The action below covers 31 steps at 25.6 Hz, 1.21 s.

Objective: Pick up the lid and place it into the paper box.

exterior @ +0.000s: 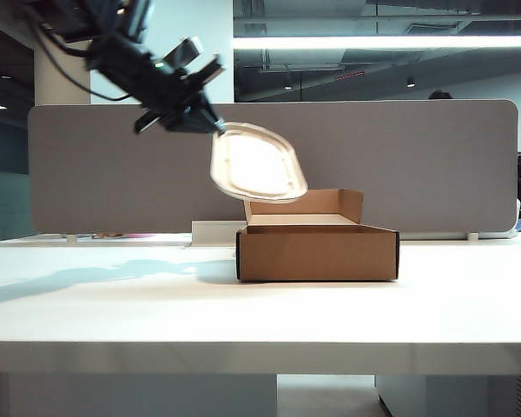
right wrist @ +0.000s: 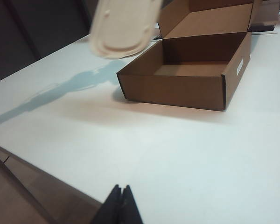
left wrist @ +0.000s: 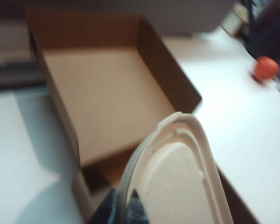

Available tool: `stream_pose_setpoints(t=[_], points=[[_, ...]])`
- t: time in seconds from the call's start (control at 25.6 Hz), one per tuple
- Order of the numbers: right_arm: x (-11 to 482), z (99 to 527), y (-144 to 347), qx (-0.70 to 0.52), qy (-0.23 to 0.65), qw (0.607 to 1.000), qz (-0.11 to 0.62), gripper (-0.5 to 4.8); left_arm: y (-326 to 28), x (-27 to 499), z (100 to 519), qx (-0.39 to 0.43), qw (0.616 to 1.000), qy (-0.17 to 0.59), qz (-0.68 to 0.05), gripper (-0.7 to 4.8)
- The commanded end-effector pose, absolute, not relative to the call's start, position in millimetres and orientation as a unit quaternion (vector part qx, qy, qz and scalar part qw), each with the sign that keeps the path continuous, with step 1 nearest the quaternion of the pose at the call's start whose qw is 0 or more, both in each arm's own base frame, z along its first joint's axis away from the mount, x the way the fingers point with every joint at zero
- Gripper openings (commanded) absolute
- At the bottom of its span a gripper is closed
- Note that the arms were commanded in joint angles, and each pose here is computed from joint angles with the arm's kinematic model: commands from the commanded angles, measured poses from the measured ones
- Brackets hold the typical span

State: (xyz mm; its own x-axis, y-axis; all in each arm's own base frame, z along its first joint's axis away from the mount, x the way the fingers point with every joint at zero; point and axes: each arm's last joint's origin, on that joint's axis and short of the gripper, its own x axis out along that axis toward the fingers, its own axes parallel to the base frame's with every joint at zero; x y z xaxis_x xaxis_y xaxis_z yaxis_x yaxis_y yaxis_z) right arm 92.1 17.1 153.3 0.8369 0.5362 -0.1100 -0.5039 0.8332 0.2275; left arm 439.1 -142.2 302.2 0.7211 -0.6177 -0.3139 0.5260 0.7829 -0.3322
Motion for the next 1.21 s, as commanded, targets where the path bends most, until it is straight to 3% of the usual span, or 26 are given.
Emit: stream_pose_setpoints(t=[0.04,0.31,0.55,0.7,1.02,1.21], points=[[92.4,152.5,17.2,0.095,0.084,0.954,0.272,-0.08,-162.4,441.7,305.8,-0.102,0.940,0.150,-0.288,-0.06],[92.4,152.5,17.2,0.095,0.083,0.954,0.272,-0.08,-211.9,436.8,282.5,-0.145,0.960,0.146,-0.190,-0.06],[92.4,152.6,17.2,0.095,0.083,0.954,0.272,-0.08,-248.0,423.9,270.8,-0.135,0.972,0.132,-0.138,-0.06],[92.4,152.7,17.1,0.095,0.083,0.954,0.272,-0.08,-266.1,415.8,261.9,-0.153,0.971,0.139,-0.117,-0.06],[92.4,152.9,17.2,0.095,0.082,0.954,0.273,-0.08,-288.9,403.8,234.5,-0.113,0.972,0.186,-0.092,0.01],[92.4,152.9,17.1,0.095,0.082,0.954,0.272,-0.08,-286.6,403.8,232.4,-0.105,0.970,0.201,-0.088,1.34]])
